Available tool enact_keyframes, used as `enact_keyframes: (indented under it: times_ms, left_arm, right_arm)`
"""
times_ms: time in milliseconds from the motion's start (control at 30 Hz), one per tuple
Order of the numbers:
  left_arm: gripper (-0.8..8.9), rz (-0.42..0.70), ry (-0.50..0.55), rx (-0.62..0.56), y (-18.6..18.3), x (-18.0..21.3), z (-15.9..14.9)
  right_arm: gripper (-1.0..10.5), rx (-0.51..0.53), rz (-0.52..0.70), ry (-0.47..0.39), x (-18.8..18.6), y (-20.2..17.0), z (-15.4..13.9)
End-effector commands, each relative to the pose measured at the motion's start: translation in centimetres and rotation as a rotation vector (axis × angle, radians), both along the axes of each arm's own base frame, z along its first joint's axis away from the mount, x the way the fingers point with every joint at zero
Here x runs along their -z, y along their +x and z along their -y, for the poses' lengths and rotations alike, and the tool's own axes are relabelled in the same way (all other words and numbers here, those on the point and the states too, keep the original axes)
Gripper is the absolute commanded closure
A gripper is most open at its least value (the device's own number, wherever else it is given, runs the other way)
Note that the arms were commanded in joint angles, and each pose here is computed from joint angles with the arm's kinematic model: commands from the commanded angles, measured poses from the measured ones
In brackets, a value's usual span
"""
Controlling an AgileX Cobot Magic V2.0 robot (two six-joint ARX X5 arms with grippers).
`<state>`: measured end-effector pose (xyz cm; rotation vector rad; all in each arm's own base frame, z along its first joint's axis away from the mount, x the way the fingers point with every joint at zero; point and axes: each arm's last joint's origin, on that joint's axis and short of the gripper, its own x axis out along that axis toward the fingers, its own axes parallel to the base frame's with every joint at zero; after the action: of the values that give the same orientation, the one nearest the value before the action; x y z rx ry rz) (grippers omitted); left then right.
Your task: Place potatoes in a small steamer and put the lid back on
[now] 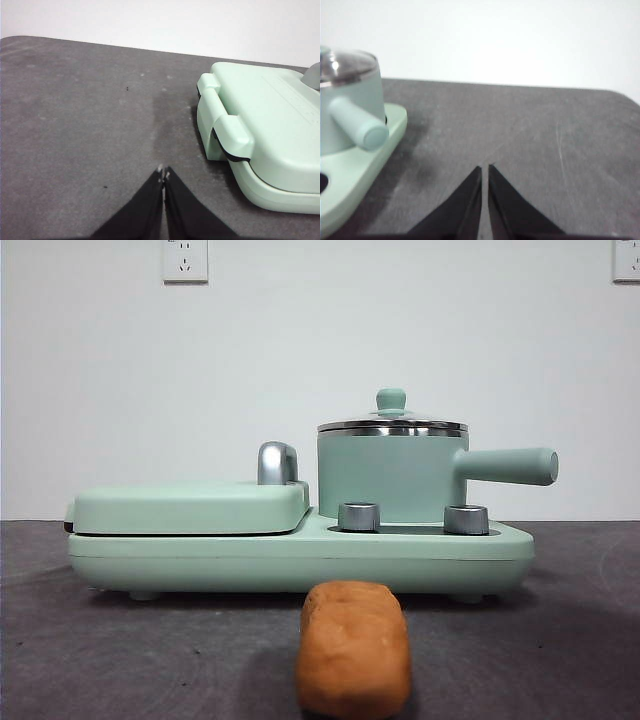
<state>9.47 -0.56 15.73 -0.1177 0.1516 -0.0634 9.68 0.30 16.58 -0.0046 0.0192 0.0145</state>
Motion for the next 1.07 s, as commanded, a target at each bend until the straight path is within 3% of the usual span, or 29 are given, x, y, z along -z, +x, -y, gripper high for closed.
enact_keyframes:
  times_ms: [33, 167, 267, 400, 533, 767, 1067]
  left_arm:
    - [8.08, 0.03, -0.012, -0.003, 0.2, 0.2, 0.0]
    - [8.08, 0.043, -0.092, -0.013, 0.2, 0.0, 0.0]
    - [8.08, 0.041, -0.14, -0.018, 0.2, 0.0, 0.0]
    - [8.07, 0.056, -0.175, 0.063, 0.0, -0.8, 0.2]
    - [8.07, 0.084, -0.234, 0.118, -0.4, -2.7, 0.5]
    - [8.07, 0.053, -0.287, 0.191, -0.7, -6.6, 0.9]
    - [8.07, -0.112, -0.274, 0.339, 0.8, -11.8, 1.8]
  right_arm:
    - [9.3, 0.001, 0.037, -0.002, -0.2, 0.0, 0.0]
    - [9.3, -0.001, 0.053, 0.051, -0.4, 0.0, 0.0]
    - [9.3, -0.011, 0.058, 0.17, -0.5, 0.0, 0.0]
    - [9.3, -0.133, 0.015, 0.281, -1.0, -0.2, -0.4]
    - [9.3, -0.179, -0.017, 0.385, -2.6, -0.8, -0.5]
    - [9.3, -0.19, -0.045, 0.451, -7.2, -2.2, -0.6]
    - [9.3, -0.304, -0.215, 0.421, -12.1, -2.9, -0.9]
